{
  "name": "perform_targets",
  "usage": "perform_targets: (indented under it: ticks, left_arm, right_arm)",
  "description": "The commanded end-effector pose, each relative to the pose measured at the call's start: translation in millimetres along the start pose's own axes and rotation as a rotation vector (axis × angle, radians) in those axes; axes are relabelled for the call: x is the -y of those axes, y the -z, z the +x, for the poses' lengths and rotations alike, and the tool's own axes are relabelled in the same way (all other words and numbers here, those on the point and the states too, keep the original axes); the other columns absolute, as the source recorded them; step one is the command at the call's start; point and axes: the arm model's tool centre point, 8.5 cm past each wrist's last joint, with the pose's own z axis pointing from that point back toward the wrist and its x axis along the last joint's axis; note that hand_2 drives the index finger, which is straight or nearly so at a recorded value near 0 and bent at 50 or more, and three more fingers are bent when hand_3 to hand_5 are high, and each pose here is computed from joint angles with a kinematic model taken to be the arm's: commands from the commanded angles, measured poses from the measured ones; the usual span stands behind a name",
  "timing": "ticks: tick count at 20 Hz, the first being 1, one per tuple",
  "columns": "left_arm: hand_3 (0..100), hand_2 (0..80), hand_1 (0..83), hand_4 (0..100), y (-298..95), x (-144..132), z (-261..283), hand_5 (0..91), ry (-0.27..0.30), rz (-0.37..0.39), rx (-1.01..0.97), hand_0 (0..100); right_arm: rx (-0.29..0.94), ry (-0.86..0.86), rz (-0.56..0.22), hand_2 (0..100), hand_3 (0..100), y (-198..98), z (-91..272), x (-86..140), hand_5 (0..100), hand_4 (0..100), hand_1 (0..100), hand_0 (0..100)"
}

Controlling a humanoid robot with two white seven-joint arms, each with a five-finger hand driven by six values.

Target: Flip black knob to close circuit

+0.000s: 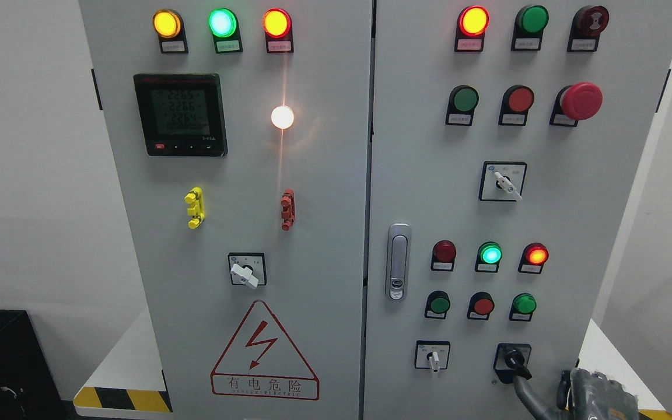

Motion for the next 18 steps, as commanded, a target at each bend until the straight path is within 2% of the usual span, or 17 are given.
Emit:
perform_targets:
  ticks: [1, 18]
  left_arm:
    - [0, 0.0, 55.6, 0, 0.1, 1.6, -3.8, 0.0, -0.004, -0.004, 0.007, 12]
    - [0, 0.0, 55.6, 0, 0.0, 1.6, -4.8, 0.0, -0.003, -0.004, 0.006, 12]
  right_arm:
    - [-0.002, 0.028, -0.009, 88, 100, 1.5, -0.7, 3.3, 100, 98, 0, 0]
    - [0.012, 0.029, -0.013, 88, 100, 0.9, 2.6, 3.4, 100, 97, 0, 0]
